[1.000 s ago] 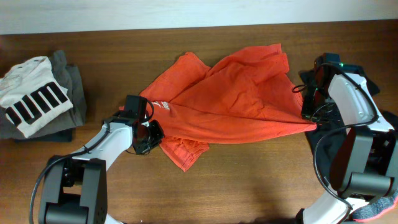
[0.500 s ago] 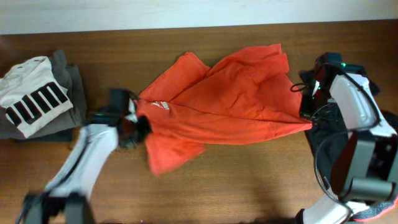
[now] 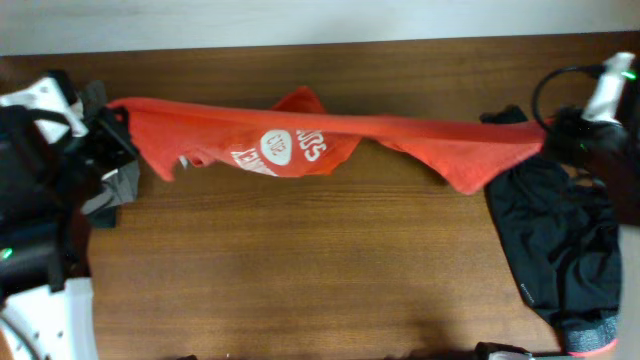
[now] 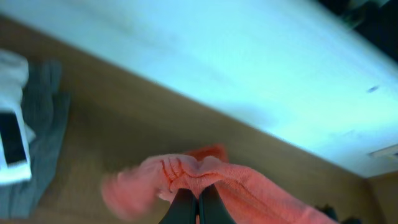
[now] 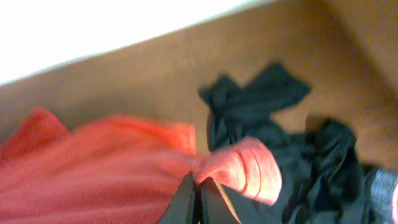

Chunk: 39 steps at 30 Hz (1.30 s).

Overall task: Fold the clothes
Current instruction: 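Lift the red shirt with both grippers and stretch it apart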

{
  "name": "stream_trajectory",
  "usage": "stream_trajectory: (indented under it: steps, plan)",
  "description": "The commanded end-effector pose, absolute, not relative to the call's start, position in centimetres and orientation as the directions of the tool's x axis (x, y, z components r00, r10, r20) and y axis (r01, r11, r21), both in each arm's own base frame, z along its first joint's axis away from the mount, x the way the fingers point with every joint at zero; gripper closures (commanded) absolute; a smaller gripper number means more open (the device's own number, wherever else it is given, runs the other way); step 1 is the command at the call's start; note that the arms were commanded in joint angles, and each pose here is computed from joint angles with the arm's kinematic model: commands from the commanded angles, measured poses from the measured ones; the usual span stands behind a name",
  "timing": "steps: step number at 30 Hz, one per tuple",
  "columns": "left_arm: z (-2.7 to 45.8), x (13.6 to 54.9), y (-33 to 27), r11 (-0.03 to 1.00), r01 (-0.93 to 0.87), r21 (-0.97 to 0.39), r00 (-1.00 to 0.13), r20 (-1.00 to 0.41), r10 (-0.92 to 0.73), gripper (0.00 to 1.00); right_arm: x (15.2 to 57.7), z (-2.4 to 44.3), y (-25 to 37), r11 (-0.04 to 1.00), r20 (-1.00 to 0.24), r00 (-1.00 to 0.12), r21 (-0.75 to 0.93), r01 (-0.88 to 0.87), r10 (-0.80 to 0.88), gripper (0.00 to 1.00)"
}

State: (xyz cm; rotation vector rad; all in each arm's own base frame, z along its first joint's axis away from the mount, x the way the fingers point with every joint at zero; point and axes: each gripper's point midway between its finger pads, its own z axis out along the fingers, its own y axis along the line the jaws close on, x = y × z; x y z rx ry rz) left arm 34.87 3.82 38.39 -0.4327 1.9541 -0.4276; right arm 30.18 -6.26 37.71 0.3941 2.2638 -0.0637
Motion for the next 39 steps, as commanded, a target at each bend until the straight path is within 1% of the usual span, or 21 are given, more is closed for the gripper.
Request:
stream_trajectory:
  steps: [1, 6, 8, 11, 14, 17, 20, 24, 27, 29, 32, 33, 34, 36, 38, 39]
  plan:
    - [44.5, 32.4, 4.1, 0.891, -0.025, -0.453, -0.267, -0.856, -0.442, 1.00, 28.0, 41.9, -6.3, 0.954, -0.826, -0.524, 0.053, 0.294, 0.207, 0.96]
    - [49.7, 29.6, 4.0, 0.912, 0.013, -0.411, -0.142, -0.903, -0.405, 1.00, 25.5, 46.2, -5.9, 0.956, -0.894, -0.407, 0.069, 0.285, 0.186, 0.96]
    - [50.2, 29.1, 3.8, 0.914, 0.019, -0.404, -0.127, -0.908, -0.399, 1.00, 25.3, 46.9, -5.8, 0.956, -0.902, -0.391, 0.070, 0.284, 0.182, 0.96]
    - [50.0, 29.3, 3.9, 0.913, 0.015, -0.408, -0.135, -0.906, -0.402, 1.00, 25.9, 46.7, -5.9, 0.956, -0.899, -0.398, 0.070, 0.284, 0.184, 0.97]
    - [48.8, 30.6, 4.4, 0.905, -0.001, -0.425, -0.175, -0.891, -0.418, 1.00, 27.7, 45.2, -6.3, 0.956, -0.872, -0.450, 0.064, 0.288, 0.194, 0.96]
    - [46.9, 32.6, 5.1, 0.894, -0.021, -0.448, -0.233, -0.867, -0.440, 1.00, 30.3, 42.6, -6.7, 0.955, -0.823, -0.529, 0.056, 0.290, 0.209, 0.96]
    - [44.3, 35.8, 5.3, 0.881, -0.029, -0.472, -0.305, -0.835, -0.457, 1.00, 33.2, 39.5, -7.1, 0.955, -0.760, -0.611, 0.047, 0.292, 0.223, 0.96]
    - [40.3, 41.7, 4.8, 0.872, -0.005, -0.490, -0.388, -0.803, -0.453, 1.00, 37.7, 34.2, -8.0, 0.955, -0.661, -0.710, 0.030, 0.296, 0.241, 0.96]
    - [38.0, 46.5, 4.0, 0.869, 0.052, -0.491, -0.400, -0.808, -0.433, 1.00, 41.5, 31.1, -8.4, 0.956, -0.632, -0.735, 0.034, 0.291, 0.246, 0.96]
    - [38.0, 49.1, 2.9, 0.856, 0.151, -0.494, -0.386, -0.827, -0.409, 1.00, 43.7, 30.4, -8.2, 0.961, -0.647, -0.722, 0.064, 0.268, 0.244, 0.96]
    - [40.2, 51.3, 3.0, 0.846, 0.207, -0.490, -0.327, -0.850, -0.413, 1.00, 45.0, 32.3, -8.1, 0.961, -0.701, -0.668, 0.099, 0.256, 0.250, 0.96]
    - [41.5, 51.6, 3.1, 0.851, 0.218, -0.477, -0.301, -0.863, -0.406, 1.00, 45.2, 33.5, -8.1, 0.959, -0.723, -0.641, 0.112, 0.262, 0.260, 0.96]
    - [43.8, 51.7, 3.3, 0.862, 0.242, -0.446, -0.255, -0.886, -0.387, 1.00, 45.3, 35.7, -8.1, 0.959, -0.760, -0.598, 0.118, 0.256, 0.253, 0.96]
    - [47.9, 51.1, 3.5, 0.884, 0.275, -0.377, -0.165, -0.925, -0.343, 1.00, 45.1, 39.5, -8.1, 0.962, -0.815, -0.527, 0.124, 0.245, 0.239, 0.96]
    - [52.4, 49.6, 4.2, 0.913, 0.268, -0.307, -0.069, -0.952, -0.299, 1.00, 44.1, 43.2, -7.9, 0.964, -0.855, -0.467, 0.126, 0.236, 0.226, 0.96]
    - [54.0, 48.8, 4.5, 0.922, 0.266, -0.280, -0.043, -0.959, -0.278, 1.00, 43.6, 44.1, -7.8, 0.964, -0.862, -0.457, 0.124, 0.234, 0.222, 0.96]
